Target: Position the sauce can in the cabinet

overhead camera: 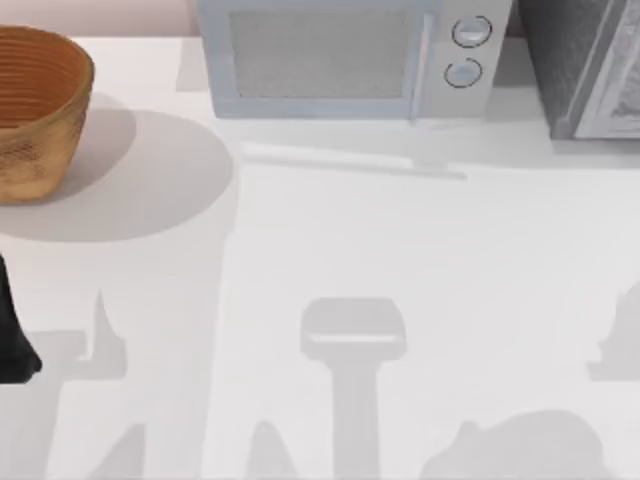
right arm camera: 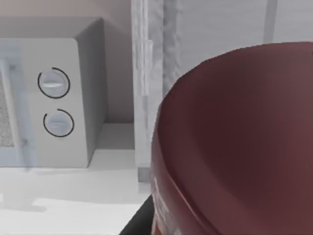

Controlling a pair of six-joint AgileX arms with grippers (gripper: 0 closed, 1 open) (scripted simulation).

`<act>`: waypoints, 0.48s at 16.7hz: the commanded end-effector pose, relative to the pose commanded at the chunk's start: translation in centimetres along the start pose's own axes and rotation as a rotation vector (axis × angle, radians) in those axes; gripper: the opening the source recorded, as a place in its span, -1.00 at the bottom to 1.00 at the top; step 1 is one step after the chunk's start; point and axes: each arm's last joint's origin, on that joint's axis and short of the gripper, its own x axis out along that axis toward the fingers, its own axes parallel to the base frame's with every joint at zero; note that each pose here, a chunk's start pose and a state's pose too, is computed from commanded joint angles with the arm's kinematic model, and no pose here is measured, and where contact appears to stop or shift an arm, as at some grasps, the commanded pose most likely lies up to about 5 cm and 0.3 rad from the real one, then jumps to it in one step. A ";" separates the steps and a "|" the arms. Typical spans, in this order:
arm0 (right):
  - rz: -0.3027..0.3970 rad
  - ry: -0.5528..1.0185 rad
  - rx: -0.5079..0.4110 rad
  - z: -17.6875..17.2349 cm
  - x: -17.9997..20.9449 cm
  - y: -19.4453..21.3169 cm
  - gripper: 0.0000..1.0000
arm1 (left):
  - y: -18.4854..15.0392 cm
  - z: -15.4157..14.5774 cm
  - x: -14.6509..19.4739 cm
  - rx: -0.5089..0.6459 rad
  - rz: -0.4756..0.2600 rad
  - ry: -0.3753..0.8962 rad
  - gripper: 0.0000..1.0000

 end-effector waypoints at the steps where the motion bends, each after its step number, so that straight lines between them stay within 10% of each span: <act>1: 0.000 0.000 0.000 0.0 0.0 0.0 -1.00 | 0.0 0.0 0.0 0.000 0.000 0.000 1.00; 8: 0.008 0.021 0.000 1.5 0.0 0.1 -1.00 | 0.0 0.0 0.0 0.000 0.000 0.000 1.00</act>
